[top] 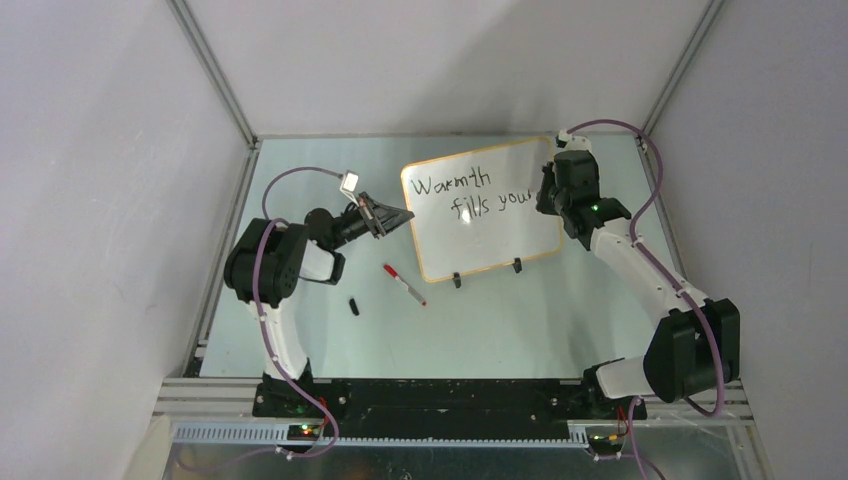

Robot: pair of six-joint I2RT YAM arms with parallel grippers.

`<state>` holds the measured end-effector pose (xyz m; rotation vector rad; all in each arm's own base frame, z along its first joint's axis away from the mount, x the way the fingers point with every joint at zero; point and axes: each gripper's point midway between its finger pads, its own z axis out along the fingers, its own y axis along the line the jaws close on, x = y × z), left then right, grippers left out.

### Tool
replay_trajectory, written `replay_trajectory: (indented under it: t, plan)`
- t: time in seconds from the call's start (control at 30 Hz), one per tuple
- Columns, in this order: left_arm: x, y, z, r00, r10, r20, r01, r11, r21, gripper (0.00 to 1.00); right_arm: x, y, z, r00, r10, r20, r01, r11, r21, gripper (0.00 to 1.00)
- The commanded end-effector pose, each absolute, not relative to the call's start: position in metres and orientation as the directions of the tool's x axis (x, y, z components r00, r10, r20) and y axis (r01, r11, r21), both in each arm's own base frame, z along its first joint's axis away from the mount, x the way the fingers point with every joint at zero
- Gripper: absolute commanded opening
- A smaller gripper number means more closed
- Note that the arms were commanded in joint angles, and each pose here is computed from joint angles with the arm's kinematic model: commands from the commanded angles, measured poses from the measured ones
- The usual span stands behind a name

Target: Write a sentence on the whiteboard

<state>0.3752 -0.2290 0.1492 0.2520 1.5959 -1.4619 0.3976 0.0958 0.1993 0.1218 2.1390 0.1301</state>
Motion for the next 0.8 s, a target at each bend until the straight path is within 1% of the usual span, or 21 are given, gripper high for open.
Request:
replay_trajectory:
  t: [0.0,0.3,0.57,0.67,0.77]
  plan:
    - [0.366,-0.233,0.164,-0.488,-0.397,-0.777,0.751,0.261,-0.606,0.00,0.403,0.099,0.213,-0.523,0.145,-0.840,0.023,0.988,0.156,0.00]
    - [0.366,-0.234,0.165,-0.488,-0.397,-0.777,0.752,0.261,-0.605,0.00,0.397,0.106,0.203,-0.563,0.136,-0.815,-0.007,0.985,0.170,0.00]
    - [0.366,-0.233,0.164,-0.489,-0.397,-0.777,0.751,0.261,-0.606,0.00,0.391,0.106,0.205,-0.567,0.130,-0.814,-0.017,0.986,0.169,0.00]
    - [0.366,-0.233,0.165,-0.487,-0.397,-0.778,0.753,0.261,-0.605,0.00,0.388,0.105,0.216,-0.542,0.135,-0.829,-0.016,0.985,0.172,0.00]
    - [0.366,-0.233,0.165,-0.486,-0.397,-0.778,0.752,0.262,-0.604,0.00,0.376,0.103,0.242,-0.467,0.148,-0.871,-0.030,0.983,0.183,0.00]
